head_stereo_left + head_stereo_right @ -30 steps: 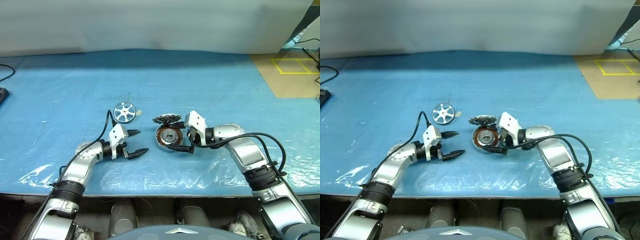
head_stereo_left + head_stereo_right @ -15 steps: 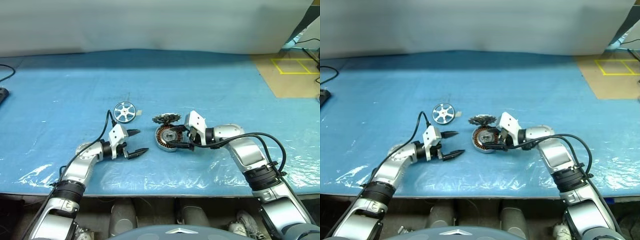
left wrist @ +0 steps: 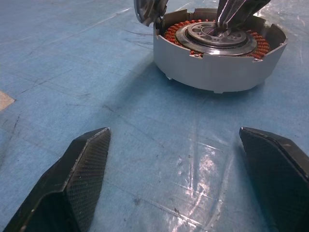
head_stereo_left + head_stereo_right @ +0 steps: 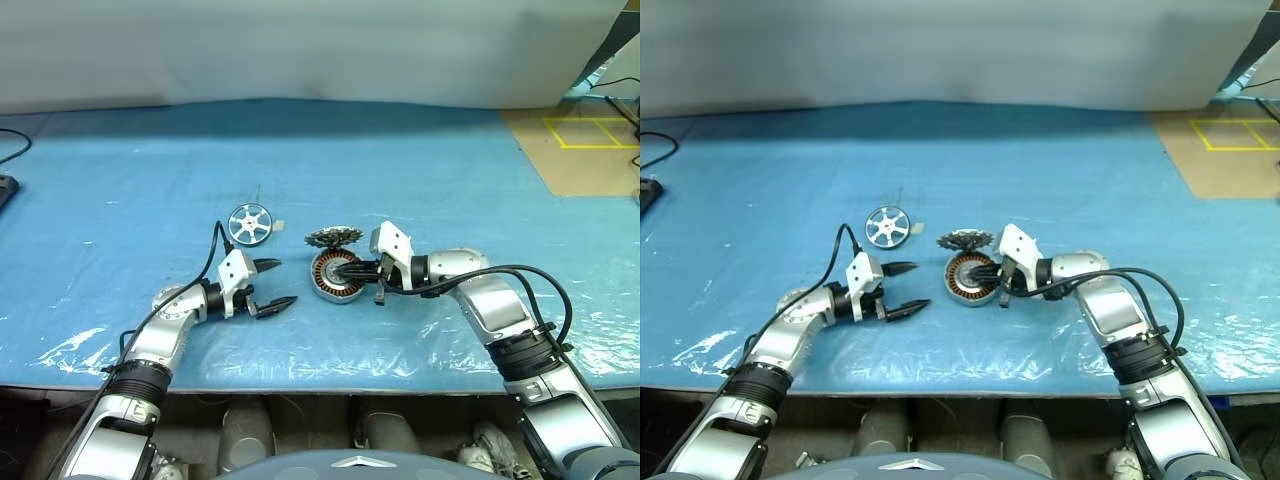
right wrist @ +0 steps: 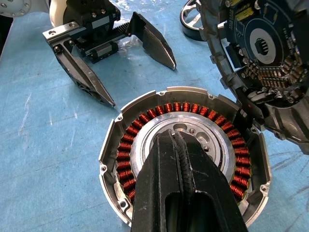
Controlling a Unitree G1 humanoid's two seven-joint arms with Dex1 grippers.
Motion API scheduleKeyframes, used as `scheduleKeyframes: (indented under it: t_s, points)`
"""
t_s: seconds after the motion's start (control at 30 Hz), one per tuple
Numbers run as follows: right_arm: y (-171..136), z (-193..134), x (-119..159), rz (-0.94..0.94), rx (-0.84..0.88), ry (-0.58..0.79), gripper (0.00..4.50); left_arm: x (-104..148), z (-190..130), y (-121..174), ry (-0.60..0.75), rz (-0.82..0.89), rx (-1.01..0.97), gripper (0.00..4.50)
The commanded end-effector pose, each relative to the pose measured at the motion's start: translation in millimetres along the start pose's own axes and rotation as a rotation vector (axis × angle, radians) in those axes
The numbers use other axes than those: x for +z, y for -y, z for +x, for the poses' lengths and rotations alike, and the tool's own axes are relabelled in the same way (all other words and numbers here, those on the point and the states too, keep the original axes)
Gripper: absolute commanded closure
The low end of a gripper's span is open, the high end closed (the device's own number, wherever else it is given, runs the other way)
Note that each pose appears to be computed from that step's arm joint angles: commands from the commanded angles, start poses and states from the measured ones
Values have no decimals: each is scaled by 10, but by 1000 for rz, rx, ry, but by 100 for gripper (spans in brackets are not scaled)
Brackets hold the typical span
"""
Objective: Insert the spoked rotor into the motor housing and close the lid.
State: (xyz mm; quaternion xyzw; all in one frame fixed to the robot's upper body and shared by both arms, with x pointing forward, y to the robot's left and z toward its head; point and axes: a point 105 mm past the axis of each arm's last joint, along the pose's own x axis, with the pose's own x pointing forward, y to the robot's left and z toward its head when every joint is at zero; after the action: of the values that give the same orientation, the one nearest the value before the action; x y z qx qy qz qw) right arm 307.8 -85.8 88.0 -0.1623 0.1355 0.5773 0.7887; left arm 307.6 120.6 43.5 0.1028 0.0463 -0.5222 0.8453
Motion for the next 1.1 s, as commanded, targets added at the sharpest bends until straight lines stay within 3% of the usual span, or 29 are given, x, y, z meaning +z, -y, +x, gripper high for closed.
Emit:
scheduleKeyframes:
  t_s: [0.03, 0.67, 1.1]
  points:
    - [19, -1, 27, -11, 0, -2, 447, -119, -19, 27, -39, -35, 3, 0]
    - [-57, 0, -274, -37, 14, -164, 447, -77, -10, 27, -41, -31, 10, 0]
    - [-119, -108, 333, -62, 73, 46, 447, -71, -8, 42, -41, -36, 9, 0]
